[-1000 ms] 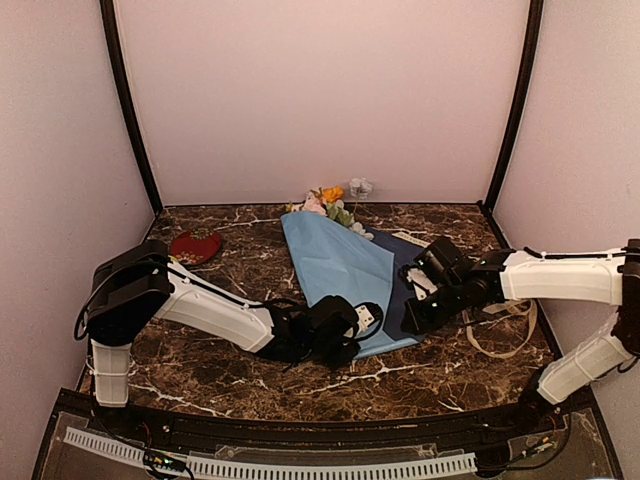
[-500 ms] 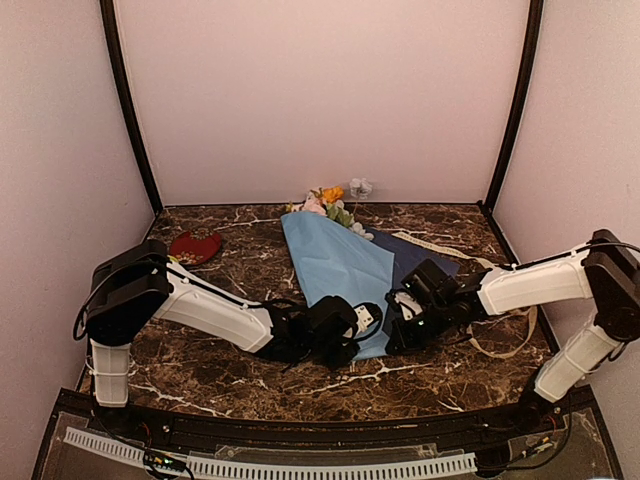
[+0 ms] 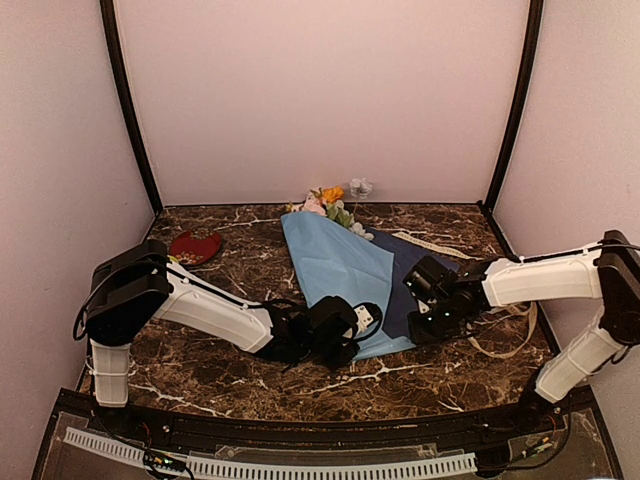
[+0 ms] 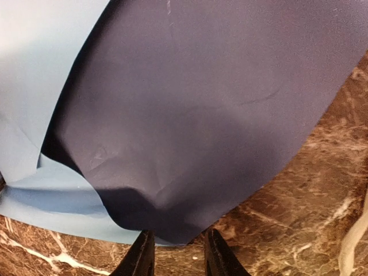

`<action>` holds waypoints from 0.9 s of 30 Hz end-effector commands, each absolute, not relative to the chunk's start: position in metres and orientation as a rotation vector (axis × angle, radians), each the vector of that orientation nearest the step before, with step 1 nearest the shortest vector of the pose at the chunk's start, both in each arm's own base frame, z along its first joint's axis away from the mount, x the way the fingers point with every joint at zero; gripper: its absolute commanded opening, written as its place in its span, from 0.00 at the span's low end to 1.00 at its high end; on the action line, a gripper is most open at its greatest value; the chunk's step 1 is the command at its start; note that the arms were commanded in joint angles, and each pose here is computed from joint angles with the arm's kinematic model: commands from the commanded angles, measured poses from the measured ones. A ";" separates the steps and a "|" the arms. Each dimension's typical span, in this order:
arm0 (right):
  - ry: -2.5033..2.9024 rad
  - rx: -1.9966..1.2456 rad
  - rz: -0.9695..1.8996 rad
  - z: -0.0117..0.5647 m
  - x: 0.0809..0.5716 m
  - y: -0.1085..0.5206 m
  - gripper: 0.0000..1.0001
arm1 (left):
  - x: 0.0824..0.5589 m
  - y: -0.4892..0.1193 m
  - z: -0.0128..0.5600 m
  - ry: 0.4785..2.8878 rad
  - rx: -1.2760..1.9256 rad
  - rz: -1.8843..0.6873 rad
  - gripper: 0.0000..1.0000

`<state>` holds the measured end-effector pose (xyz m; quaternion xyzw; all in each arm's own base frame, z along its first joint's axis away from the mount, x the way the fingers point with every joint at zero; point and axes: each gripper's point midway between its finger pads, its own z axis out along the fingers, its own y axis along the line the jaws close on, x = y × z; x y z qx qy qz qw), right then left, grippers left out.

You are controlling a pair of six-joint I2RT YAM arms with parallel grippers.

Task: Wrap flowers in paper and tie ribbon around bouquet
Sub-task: Press the 2/3-folded wrapping paper, then pick up the two-thirds-folded wrapping paper from the center of the board.

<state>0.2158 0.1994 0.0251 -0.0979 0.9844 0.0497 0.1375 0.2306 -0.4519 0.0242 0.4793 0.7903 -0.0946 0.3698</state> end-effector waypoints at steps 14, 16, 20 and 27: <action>2.744 0.840 0.905 0.050 0.199 0.215 0.49 | 0.218 -0.422 0.001 2.092 1.335 -0.127 0.36; 2.756 0.961 1.006 0.042 0.189 0.224 0.49 | 0.219 -0.424 0.002 2.083 1.334 -0.133 0.36; 2.774 1.035 0.984 0.034 0.183 0.228 0.52 | 0.219 -0.424 0.003 2.081 1.334 -0.129 0.37; 2.747 1.156 0.860 0.024 0.186 0.218 0.53 | 0.218 -0.425 0.003 2.078 1.338 -0.133 0.36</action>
